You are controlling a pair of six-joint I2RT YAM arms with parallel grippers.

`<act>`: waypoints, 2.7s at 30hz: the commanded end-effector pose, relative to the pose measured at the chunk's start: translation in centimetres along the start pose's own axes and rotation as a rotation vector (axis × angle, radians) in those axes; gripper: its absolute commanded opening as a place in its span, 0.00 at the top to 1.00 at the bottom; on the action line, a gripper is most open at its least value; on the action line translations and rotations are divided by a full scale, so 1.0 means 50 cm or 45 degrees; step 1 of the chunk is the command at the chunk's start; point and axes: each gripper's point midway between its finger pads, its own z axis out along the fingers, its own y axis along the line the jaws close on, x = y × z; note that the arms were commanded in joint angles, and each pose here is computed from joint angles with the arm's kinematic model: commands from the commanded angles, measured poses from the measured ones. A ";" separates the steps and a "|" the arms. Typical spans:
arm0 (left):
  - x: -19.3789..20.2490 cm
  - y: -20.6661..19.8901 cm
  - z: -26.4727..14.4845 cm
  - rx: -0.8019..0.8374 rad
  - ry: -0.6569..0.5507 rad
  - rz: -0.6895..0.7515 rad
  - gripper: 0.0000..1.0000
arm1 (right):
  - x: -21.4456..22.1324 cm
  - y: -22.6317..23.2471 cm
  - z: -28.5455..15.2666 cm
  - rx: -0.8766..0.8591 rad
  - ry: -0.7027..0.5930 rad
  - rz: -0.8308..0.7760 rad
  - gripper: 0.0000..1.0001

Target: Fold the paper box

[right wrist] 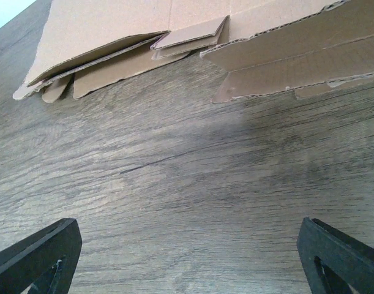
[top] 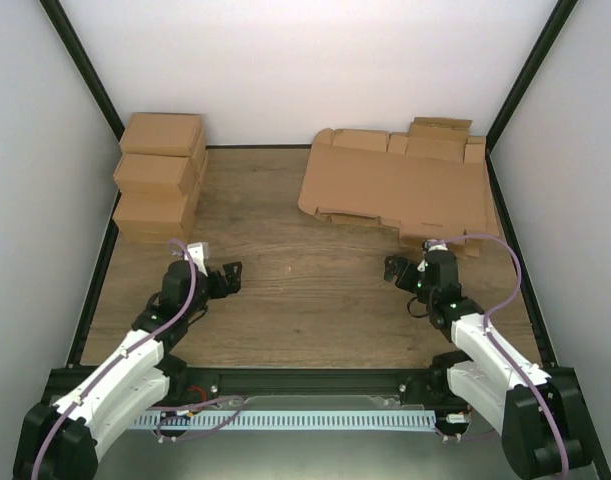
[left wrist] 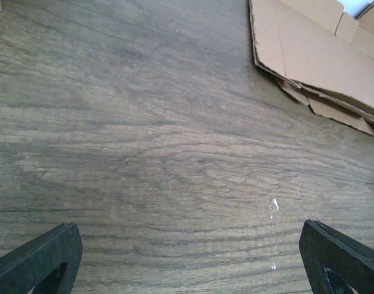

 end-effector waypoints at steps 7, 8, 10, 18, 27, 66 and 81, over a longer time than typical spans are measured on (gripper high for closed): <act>-0.002 -0.018 -0.003 0.067 -0.011 0.031 0.00 | -0.135 0.035 -0.044 0.072 -0.218 -0.001 0.00; -0.002 -0.020 -0.003 0.074 -0.012 0.035 0.00 | -0.153 0.051 -0.050 0.044 -0.239 -0.044 0.00; -0.001 -0.023 -0.004 0.085 -0.010 0.037 0.00 | -0.181 0.087 -0.057 -0.024 -0.258 -0.152 0.00; 0.001 -0.020 -0.003 0.082 -0.016 0.025 0.00 | -0.229 0.199 0.010 -0.221 -0.111 -0.511 0.01; -0.008 -0.070 0.021 0.210 0.043 -0.009 0.00 | -0.256 0.266 0.107 -0.270 -0.004 -0.700 0.00; 0.014 -0.007 0.050 -0.072 0.062 0.099 0.00 | -0.144 0.315 0.360 -0.246 0.322 -1.446 0.67; 0.016 -0.005 0.055 -0.080 0.073 0.101 0.00 | -0.106 0.283 0.395 -0.210 0.398 -1.452 0.69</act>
